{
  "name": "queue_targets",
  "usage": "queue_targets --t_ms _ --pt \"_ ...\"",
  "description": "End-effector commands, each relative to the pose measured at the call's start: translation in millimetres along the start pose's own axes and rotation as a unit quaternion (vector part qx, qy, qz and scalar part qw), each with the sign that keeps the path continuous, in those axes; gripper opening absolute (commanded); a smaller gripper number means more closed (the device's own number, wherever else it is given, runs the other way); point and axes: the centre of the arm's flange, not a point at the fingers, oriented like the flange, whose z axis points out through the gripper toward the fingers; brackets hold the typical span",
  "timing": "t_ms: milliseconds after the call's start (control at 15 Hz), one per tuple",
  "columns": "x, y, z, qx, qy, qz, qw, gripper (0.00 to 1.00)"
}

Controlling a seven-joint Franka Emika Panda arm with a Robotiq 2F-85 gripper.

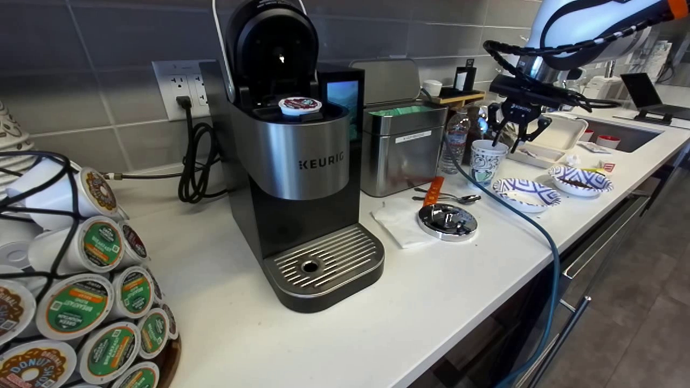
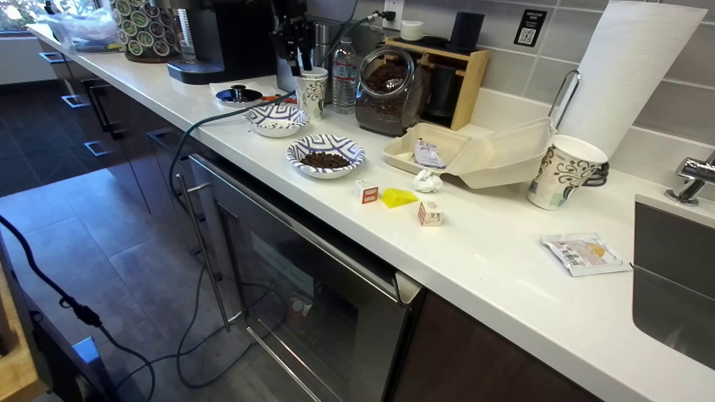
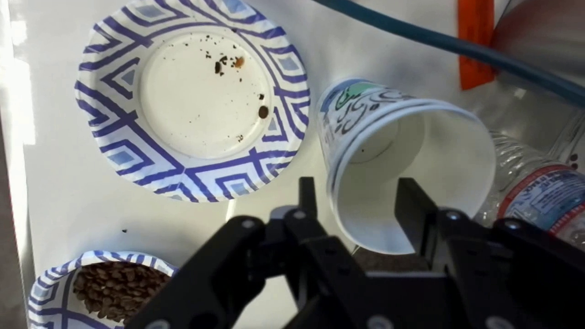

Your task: Move the cups to the right, then stack them

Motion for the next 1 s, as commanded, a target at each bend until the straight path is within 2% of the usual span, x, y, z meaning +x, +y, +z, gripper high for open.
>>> queue_targets --t_ms 0,133,200,333,533,800,867,933 --pt "-5 5 -26 0.024 0.014 0.008 0.9996 0.80" --pt "-11 8 -45 0.036 0.016 0.001 0.9992 0.95" --pt "-16 11 -57 0.044 0.016 -0.006 0.9989 0.99" --pt "-32 16 -76 0.056 0.003 -0.051 0.9971 1.00" --pt "-79 23 -95 0.069 -0.034 -0.140 0.9871 1.00" --pt "-148 19 -88 0.085 -0.084 -0.241 0.9633 1.00" --pt "-129 6 -94 0.077 -0.062 -0.204 0.9740 1.00" --pt "-144 6 -91 0.077 -0.072 -0.222 0.9694 1.00"
